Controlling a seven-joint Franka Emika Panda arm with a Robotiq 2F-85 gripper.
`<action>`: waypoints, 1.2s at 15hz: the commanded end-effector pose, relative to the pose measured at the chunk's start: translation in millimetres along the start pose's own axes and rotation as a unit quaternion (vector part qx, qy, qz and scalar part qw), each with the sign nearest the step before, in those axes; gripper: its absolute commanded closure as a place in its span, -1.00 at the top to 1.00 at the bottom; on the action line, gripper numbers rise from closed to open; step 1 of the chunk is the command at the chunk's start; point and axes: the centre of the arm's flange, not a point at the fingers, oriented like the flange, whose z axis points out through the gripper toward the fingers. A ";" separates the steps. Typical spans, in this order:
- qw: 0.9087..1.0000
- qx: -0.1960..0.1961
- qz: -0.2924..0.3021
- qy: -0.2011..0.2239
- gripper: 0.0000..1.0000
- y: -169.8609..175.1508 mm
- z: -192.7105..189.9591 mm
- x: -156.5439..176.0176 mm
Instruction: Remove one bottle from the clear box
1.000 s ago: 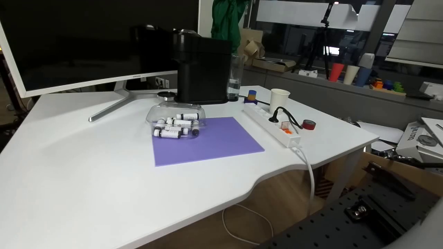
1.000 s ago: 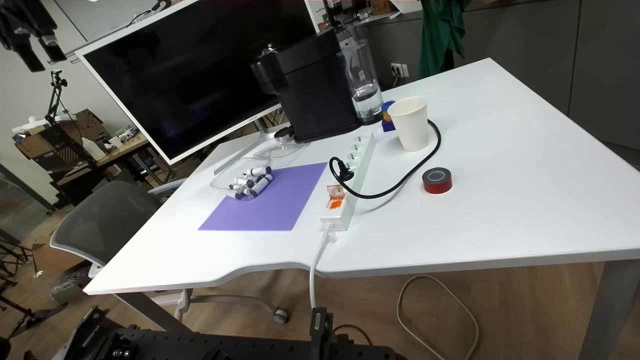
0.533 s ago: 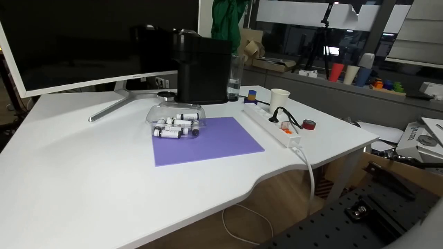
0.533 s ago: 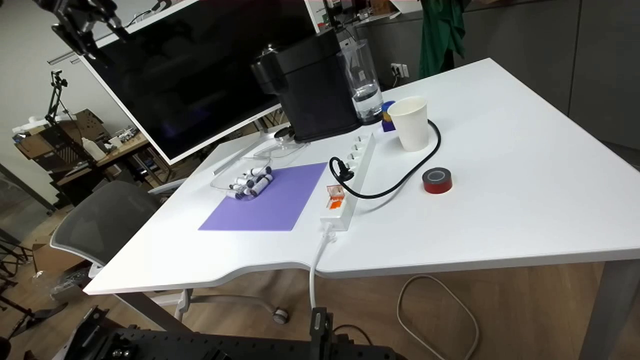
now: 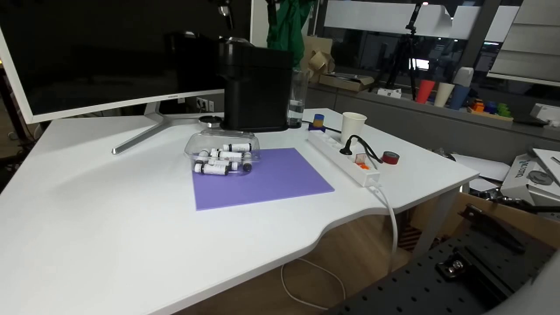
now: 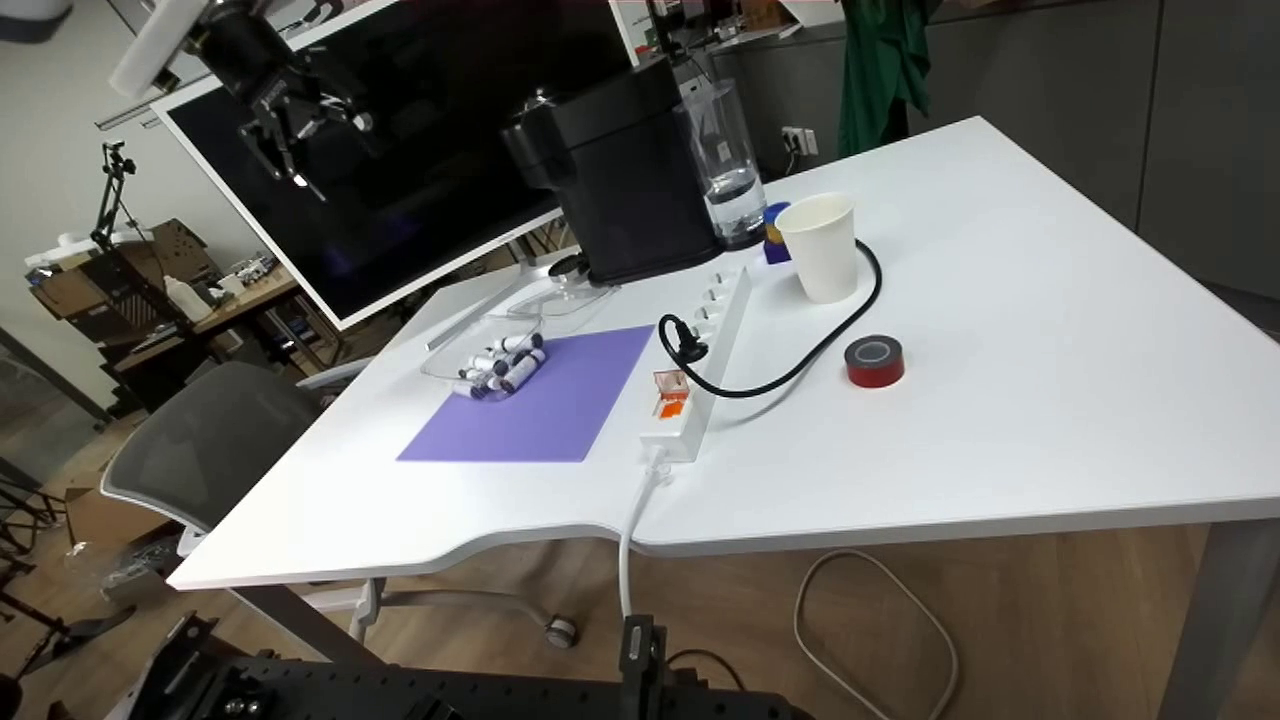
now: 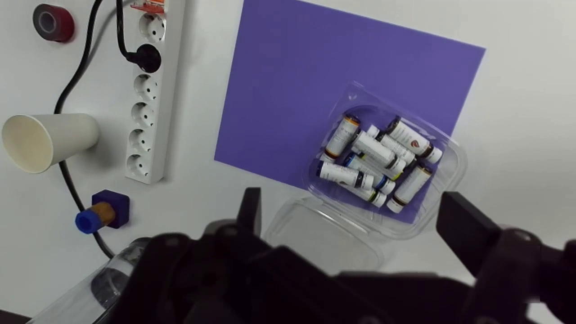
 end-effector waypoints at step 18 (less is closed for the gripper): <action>0.972 0.072 -0.224 0.009 1.00 -7.1 121.6 18.0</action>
